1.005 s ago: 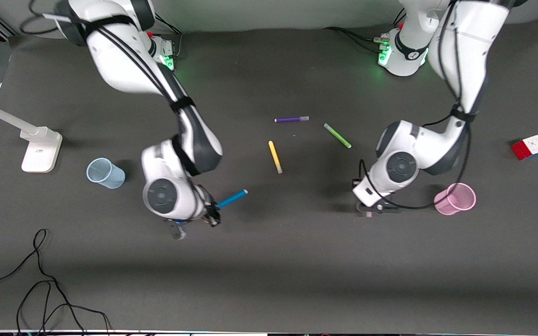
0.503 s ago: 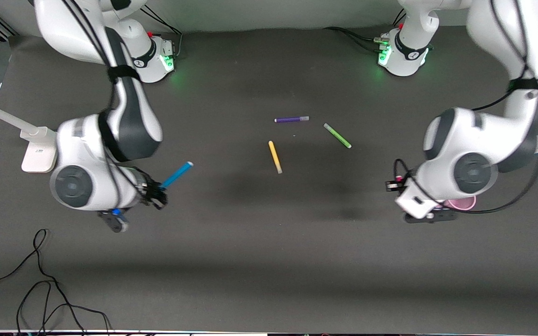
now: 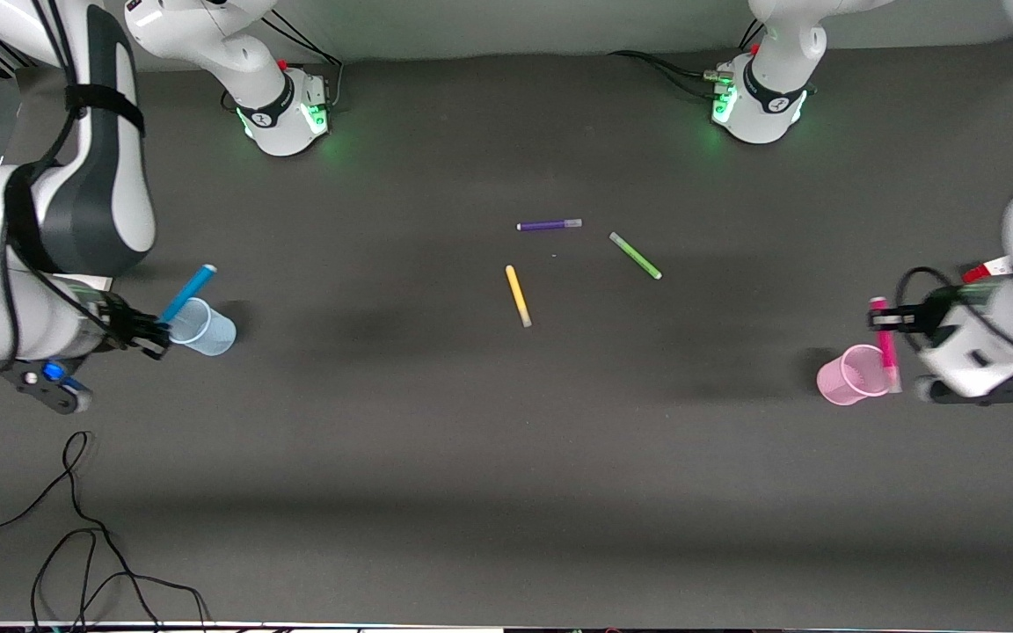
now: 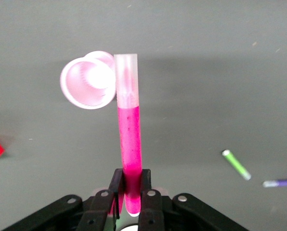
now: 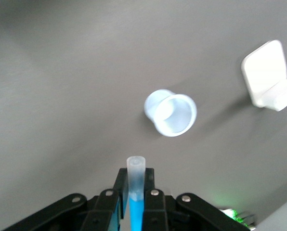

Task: Place pink and blue markers in matching cups
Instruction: 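Carry the blue marker to the blue cup while the left gripper carries pink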

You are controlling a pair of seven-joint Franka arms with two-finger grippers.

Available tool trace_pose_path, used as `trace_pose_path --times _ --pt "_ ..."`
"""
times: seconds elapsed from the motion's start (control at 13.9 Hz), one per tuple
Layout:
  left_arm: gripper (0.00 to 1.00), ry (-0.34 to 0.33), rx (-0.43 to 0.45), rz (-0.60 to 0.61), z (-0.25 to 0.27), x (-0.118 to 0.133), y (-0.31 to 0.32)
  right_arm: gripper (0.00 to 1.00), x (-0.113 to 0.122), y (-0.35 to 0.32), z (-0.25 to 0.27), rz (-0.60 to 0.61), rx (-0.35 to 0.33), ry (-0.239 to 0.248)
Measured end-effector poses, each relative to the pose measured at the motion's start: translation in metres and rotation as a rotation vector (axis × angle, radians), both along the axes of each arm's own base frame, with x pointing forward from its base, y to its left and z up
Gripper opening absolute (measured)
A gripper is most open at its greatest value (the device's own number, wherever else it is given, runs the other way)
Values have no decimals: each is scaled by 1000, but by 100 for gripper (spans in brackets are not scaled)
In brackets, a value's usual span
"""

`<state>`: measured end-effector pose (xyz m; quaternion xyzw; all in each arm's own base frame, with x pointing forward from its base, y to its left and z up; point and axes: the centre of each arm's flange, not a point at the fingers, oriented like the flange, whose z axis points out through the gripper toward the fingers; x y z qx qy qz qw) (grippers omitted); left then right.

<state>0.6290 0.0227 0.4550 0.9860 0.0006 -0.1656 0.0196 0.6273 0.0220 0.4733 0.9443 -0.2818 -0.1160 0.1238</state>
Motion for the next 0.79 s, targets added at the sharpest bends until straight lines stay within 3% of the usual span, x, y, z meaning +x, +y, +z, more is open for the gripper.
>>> trace_pose_path --times 0.22,0.57,0.79 --pt "18 75 -13 -26 -14 -7 32 16 -4 -49 -9 87 -15 26" --pt "18 318 -23 -42 -67 -9 36 16 -8 -98 -40 126 -70 0" --pt "18 402 -18 -42 -102 -1 44 16 -9 -100 -60 143 -85 -8"
